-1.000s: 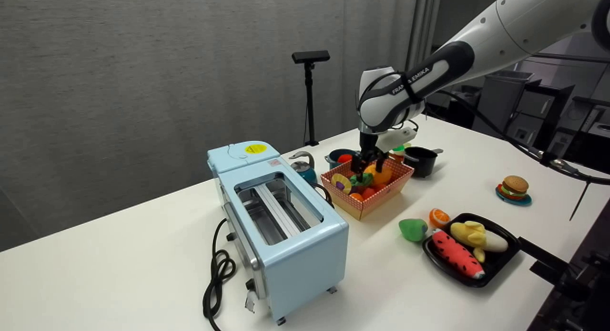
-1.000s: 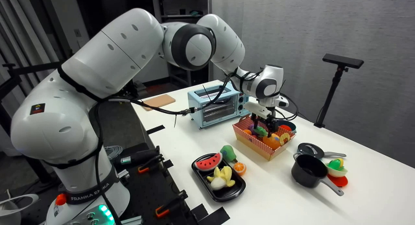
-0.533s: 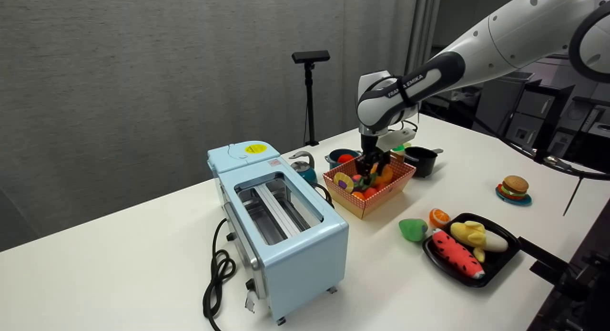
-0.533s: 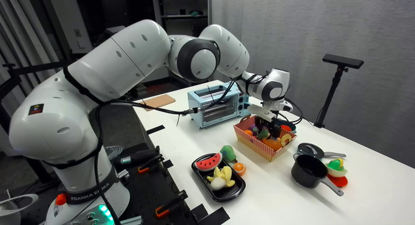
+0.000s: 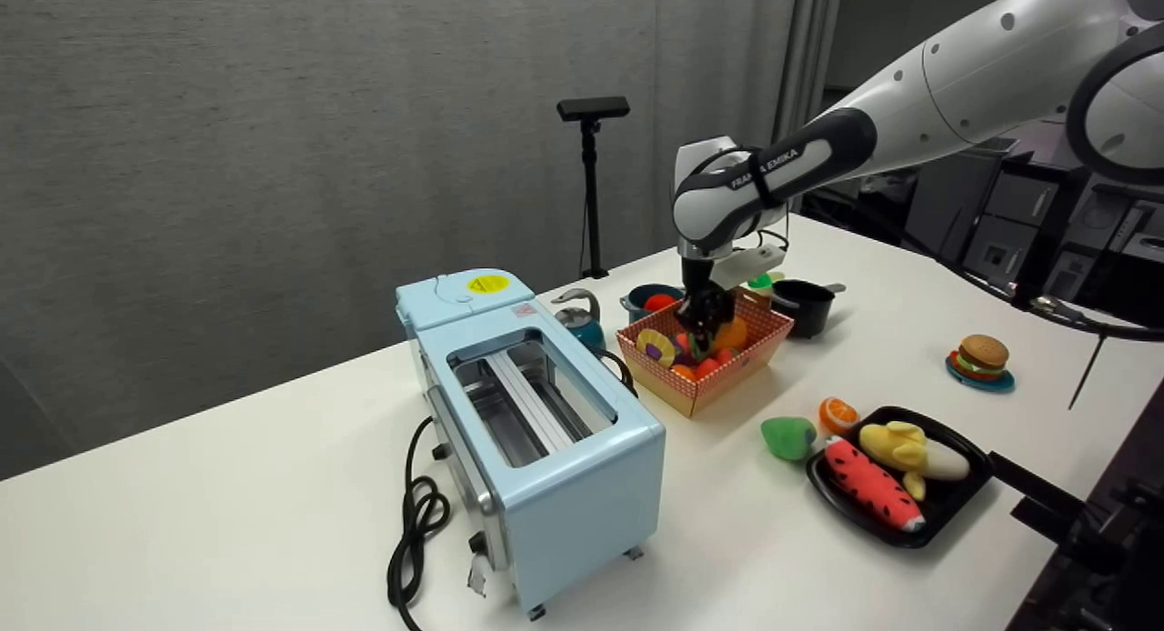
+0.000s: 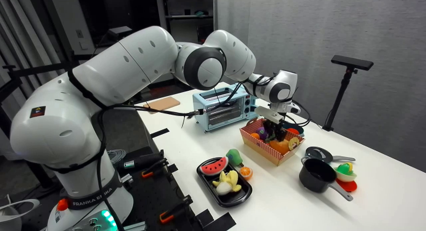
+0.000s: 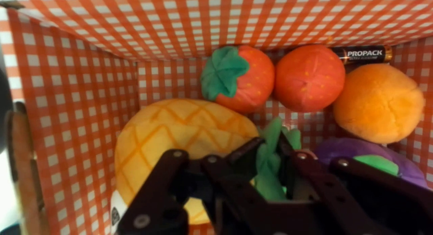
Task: Remove the pineapple plush toy from the tray
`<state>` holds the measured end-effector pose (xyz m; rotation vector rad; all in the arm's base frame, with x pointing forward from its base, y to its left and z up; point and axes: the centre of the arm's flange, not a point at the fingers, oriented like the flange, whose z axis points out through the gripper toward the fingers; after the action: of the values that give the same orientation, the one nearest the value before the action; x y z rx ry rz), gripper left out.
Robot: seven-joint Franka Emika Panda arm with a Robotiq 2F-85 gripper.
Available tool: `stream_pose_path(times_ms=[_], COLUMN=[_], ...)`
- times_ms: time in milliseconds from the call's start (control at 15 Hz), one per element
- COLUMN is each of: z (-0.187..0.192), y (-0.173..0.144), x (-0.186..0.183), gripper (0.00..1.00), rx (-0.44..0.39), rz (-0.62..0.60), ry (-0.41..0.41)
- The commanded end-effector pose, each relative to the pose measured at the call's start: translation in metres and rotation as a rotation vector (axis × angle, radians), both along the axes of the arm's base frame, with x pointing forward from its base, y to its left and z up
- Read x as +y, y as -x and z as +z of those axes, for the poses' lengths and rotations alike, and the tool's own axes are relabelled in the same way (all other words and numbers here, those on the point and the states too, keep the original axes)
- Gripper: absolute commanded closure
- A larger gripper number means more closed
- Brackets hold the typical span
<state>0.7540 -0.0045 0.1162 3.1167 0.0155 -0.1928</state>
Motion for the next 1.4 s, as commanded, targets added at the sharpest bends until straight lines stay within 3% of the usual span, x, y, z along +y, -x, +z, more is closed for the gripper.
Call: stream_pose_path(times_ms=[0,733,1333], z=[0.011,0.075,0.118], y=[0.0,0.071,0.133], x=[0.023,0.106,0.118], gripper=[0.97,0.97,0.97], rx=[0.004,0.004,-0.004], rz=[0.016,0.094,0.117], ry=[-0.004,0.02,0.006])
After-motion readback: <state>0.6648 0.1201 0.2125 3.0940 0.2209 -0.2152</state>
